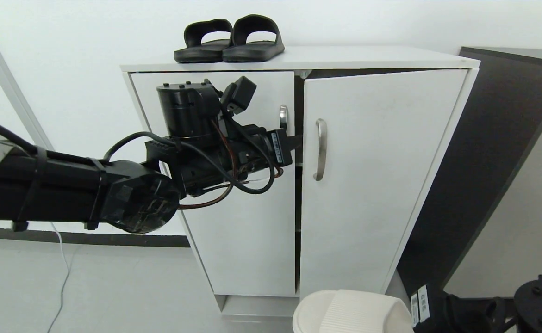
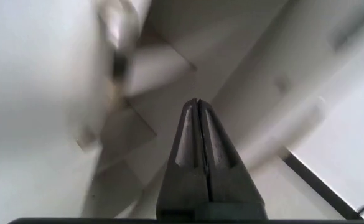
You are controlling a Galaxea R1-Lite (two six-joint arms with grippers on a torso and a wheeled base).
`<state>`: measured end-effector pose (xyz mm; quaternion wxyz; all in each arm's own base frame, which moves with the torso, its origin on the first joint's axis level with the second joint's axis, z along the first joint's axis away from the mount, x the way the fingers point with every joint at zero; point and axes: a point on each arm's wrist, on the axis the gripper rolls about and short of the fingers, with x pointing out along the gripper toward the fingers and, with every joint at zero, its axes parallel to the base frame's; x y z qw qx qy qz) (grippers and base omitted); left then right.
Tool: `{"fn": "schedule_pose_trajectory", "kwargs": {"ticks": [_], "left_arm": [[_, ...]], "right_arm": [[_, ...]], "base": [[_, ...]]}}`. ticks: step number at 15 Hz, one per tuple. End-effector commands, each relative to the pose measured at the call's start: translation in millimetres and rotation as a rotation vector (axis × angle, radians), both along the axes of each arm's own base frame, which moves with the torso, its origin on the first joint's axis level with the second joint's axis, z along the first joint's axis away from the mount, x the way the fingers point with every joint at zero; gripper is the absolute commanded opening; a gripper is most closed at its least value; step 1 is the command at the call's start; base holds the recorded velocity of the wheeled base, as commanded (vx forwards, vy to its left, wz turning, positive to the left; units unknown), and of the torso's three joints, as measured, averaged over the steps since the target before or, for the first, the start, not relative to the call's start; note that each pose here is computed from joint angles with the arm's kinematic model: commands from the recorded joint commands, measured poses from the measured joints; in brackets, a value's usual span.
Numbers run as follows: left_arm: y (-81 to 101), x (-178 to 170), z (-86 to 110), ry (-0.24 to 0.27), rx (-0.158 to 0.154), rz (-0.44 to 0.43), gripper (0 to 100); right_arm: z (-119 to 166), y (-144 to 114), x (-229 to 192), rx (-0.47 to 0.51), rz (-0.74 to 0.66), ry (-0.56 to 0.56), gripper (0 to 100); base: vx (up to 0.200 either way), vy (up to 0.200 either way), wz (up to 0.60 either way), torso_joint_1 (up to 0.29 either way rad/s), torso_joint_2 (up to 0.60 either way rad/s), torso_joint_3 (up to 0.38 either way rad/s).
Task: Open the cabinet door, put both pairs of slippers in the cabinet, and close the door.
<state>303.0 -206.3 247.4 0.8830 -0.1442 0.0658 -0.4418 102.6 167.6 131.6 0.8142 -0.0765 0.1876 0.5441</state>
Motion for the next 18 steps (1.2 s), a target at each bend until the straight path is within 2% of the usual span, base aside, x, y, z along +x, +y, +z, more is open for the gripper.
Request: {"fn": "schedule_pose_trajectory", "kwargs": {"ticks": [1, 2, 5, 7, 9, 11, 13, 14, 15, 16, 17, 18], "left_arm": [[-4.5, -1, -3.4, 0.006, 0.006, -0.013, 0], [-10.1, -7, -2.7, 0.002, 0.005, -0.033, 0], [-52.0, -47, -7.5, -0.029, -0.022, -0.155, 0], [-54.5, -47, -7.3, -0.049, -0.039, -0.160, 0], [-44.1, -40, -4.5, -0.072, -0.059, -0.120, 0], [-18.8, -36, 0.7, -0.095, -0.076, -0.011, 0], [16.6, -50, 18.8, -0.124, -0.095, 0.093, 0], [39.2, -62, 27.9, -0.135, -0.099, 0.135, 0], [57.3, -75, 31.2, -0.129, -0.080, 0.167, 0], [90.0, -97, 28.4, -0.115, 0.008, 0.265, 0], [112.6, -114, 22.1, -0.105, 0.078, 0.382, 0], [131.3, -131, 15.5, -0.097, 0.117, 0.504, 0]], "right_arm": [[-3, 0, -4, -0.012, 0.016, 0.008, 0], [-5, 0, -6, -0.017, 0.026, 0.010, 0], [-8, -1, -17, -0.024, 0.071, 0.015, 0], [-7, -3, -19, -0.016, 0.076, 0.009, 0], [-5, -4, -19, -0.009, 0.077, 0.003, 0], [1, 0, -9, 0.009, 0.029, -0.011, 0], [15, 10, 27, 0.036, -0.219, -0.049, 0], [22, 18, 41, 0.080, -0.350, -0.022, 0], [22, 25, 51, 0.094, -0.445, 0.001, 0], [13, 33, 67, 0.063, -0.590, -0.011, 0], [6, 40, 78, 0.033, -0.669, -0.027, 0], [3, 47, 88, 0.034, -0.723, -0.045, 0]], "base": [[-0.200, 0.000, 0.00, -0.002, 0.01, 0.007], [-0.200, 0.000, 0.00, -0.007, 0.01, 0.002], [-0.200, 0.000, 0.00, 0.005, 0.00, 0.004], [-0.200, 0.000, 0.00, 0.000, 0.00, 0.000], [0.000, 0.000, 0.00, 0.000, 0.00, 0.000], [0.000, 0.000, 0.00, 0.000, 0.00, 0.000], [0.000, 0.000, 0.00, 0.000, 0.00, 0.000], [0.000, 0.000, 0.00, 0.000, 0.00, 0.000], [0.000, 0.000, 0.00, 0.000, 0.00, 0.000], [0.000, 0.000, 0.00, 0.000, 0.00, 0.000], [0.000, 0.000, 0.00, 0.000, 0.00, 0.000], [0.000, 0.000, 0.00, 0.000, 0.00, 0.000]]}}
